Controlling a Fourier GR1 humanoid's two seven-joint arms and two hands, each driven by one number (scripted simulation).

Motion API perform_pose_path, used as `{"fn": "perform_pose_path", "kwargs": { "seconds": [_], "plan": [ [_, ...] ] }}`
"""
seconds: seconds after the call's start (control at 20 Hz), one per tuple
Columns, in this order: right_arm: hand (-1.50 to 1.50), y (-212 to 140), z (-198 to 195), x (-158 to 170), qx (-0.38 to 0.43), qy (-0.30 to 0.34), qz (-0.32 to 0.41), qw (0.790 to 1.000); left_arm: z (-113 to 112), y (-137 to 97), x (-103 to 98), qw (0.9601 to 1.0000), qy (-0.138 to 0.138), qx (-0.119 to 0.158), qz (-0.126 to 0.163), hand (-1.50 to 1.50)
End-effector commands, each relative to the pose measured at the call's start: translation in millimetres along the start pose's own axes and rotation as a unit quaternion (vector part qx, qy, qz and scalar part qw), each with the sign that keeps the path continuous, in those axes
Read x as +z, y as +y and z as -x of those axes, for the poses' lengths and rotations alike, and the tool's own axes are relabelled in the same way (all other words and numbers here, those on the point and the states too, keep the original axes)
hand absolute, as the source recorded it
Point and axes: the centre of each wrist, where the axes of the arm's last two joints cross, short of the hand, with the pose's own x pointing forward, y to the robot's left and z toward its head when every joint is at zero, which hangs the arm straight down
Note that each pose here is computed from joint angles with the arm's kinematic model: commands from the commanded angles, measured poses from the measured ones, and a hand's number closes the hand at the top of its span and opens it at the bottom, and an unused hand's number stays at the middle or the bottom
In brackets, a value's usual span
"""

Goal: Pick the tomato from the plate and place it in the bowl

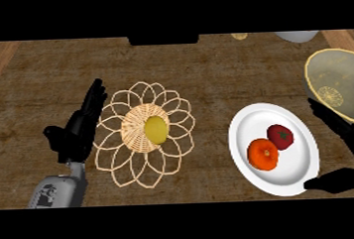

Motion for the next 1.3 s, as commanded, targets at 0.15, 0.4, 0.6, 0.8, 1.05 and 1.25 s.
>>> {"fn": "perform_pose_path", "kwargs": {
  "seconds": [0.15, 0.4, 0.6, 0.8, 1.05, 1.25],
  "plan": [
    [-1.5, -9, 0, 11, -0.038, -0.027, -0.009, 0.999, -24, -9, 19, 1.0, -0.003, 0.003, -0.001, 0.0],
    [-1.5, 17, 20, -19, -0.077, -0.022, -0.005, 0.997, -11, -2, -4, 1.0, 0.0, 0.004, 0.003, 0.0],
    [-1.5, 24, 16, -9, -0.086, -0.008, -0.022, 0.996, -6, 22, 10, 0.9998, 0.009, 0.005, 0.014, 0.0],
    [-1.5, 32, 40, -12, -0.104, -0.002, -0.027, 0.994, 9, 1, 7, 1.0, 0.004, -0.001, -0.007, 0.0],
    [-1.5, 35, 42, -19, -0.096, -0.008, -0.008, 0.995, 1, 9, 8, 1.0, 0.002, -0.006, 0.003, 0.0],
    [-1.5, 45, 43, -55, -0.094, -0.009, -0.001, 0.996, -6, -7, 0, 1.0, 0.004, -0.001, 0.003, 0.0]
  ]
}}
